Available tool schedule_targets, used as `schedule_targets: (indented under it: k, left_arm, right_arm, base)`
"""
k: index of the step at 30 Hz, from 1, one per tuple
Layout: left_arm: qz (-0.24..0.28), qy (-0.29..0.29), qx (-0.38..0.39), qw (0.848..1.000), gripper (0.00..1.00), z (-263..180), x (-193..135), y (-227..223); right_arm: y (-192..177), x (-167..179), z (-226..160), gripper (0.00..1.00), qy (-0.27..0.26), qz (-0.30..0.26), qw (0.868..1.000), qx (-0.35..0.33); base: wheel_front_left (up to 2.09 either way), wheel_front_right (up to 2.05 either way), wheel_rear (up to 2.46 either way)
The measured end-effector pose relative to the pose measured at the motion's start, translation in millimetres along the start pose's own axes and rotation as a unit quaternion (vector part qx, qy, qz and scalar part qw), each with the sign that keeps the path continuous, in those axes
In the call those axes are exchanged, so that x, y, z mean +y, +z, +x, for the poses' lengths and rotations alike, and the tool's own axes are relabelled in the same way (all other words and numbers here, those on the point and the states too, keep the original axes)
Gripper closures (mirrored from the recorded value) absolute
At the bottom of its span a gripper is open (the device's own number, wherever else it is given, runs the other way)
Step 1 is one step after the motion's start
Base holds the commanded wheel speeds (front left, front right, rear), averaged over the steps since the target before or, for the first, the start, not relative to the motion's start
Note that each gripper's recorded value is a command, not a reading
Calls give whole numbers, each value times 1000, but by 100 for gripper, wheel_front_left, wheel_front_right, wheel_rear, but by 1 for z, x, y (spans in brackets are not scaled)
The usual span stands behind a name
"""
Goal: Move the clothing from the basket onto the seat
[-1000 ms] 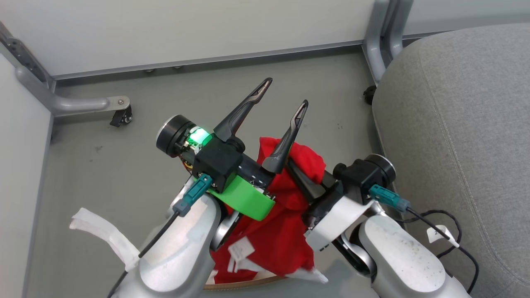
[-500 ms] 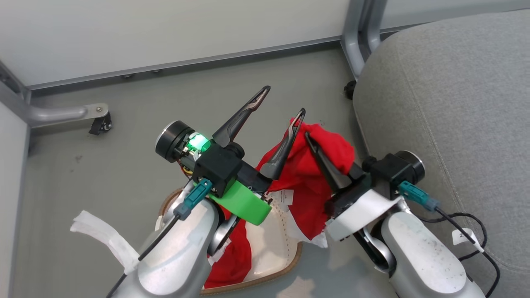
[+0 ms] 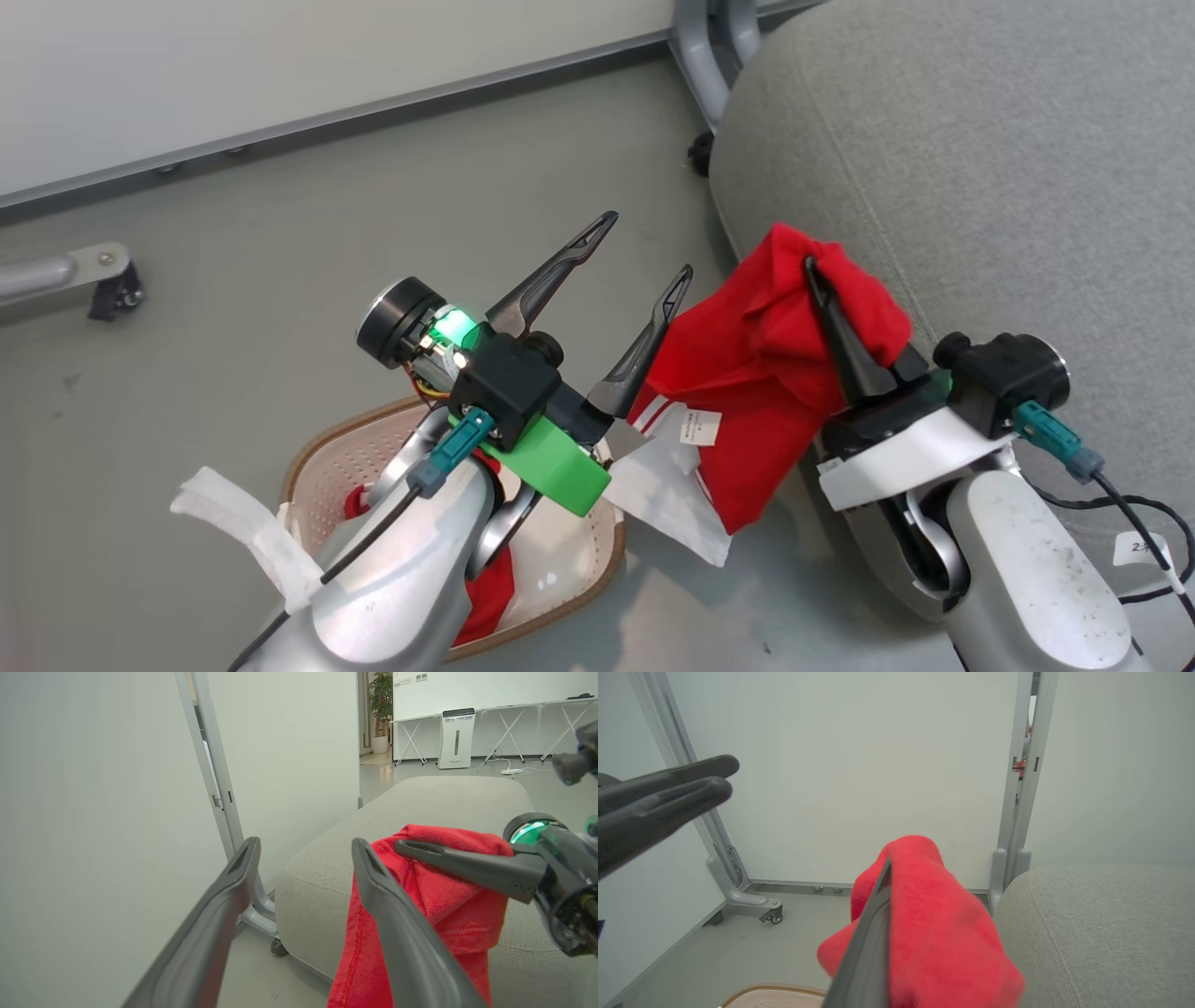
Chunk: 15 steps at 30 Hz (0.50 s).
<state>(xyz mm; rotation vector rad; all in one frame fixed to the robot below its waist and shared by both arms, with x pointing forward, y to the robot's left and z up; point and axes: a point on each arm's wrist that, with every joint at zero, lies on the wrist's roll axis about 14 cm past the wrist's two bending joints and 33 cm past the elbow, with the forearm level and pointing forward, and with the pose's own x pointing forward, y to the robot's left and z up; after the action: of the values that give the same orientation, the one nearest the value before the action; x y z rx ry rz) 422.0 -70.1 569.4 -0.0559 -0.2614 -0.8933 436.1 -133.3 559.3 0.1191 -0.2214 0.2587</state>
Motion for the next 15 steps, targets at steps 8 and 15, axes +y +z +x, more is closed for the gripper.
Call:
schedule_targets:
  k: [8, 15]
  left_arm:
    - [-16, -41, 8, 999, 0, 17, -18, -18]
    - [-36, -64, 16, 997, 0, 26, -31, -32]
  right_arm:
    - [2, -39, -19, 100, -59, -21, 998, 5]
    - [0, -59, -34, 100, -94, -31, 995, 13]
  base:
    - [0, 0, 0]
    - [0, 0, 0]
